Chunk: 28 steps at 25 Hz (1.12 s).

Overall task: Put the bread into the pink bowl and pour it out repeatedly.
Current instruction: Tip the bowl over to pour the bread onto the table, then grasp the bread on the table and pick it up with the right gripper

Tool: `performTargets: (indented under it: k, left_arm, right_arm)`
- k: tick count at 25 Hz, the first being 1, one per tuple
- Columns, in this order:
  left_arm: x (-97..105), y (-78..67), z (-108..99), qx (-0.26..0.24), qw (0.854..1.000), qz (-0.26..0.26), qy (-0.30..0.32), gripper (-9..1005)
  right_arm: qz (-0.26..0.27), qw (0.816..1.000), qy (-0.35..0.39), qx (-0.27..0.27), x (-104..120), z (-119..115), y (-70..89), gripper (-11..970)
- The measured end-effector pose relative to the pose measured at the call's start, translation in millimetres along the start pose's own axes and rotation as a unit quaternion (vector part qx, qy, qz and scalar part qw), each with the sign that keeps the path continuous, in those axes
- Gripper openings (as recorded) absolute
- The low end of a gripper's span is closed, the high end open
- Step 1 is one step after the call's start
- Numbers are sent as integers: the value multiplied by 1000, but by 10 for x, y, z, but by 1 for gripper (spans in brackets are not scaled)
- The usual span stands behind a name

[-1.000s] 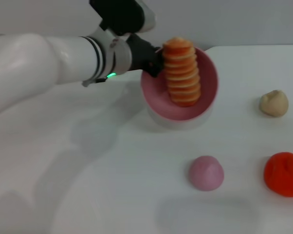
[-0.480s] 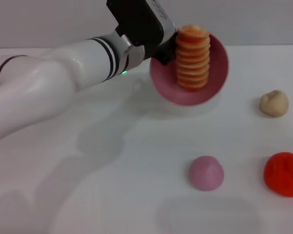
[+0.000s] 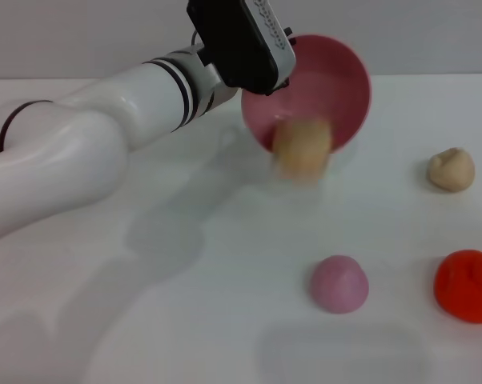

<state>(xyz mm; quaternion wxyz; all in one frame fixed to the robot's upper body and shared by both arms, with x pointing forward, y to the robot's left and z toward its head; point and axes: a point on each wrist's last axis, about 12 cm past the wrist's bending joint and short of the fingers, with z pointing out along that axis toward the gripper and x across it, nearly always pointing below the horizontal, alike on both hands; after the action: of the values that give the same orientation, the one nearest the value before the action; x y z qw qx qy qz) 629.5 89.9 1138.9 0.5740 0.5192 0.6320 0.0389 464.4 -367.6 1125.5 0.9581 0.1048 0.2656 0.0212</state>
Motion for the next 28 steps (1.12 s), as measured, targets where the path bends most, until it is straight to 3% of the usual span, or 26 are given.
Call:
performTargets:
  k: [6, 15, 23, 28]
  left_arm:
    - [-36, -4, 16, 2, 998, 60, -3, 46]
    - [-109, -31, 33, 1, 997, 77, -16, 46]
    - [-125, 56, 30, -30, 998, 47, -28, 46]
    - [-55, 243, 32, -52, 998, -39, -20, 46]
  right_arm:
    - [20, 1000, 7, -19, 49, 10, 94, 568]
    - [30, 999, 12, -26, 87, 21, 145, 568]
    - [39, 998, 25, -34, 163, 51, 195, 567]
    - [47, 997, 55, -31, 277, 90, 223, 567]
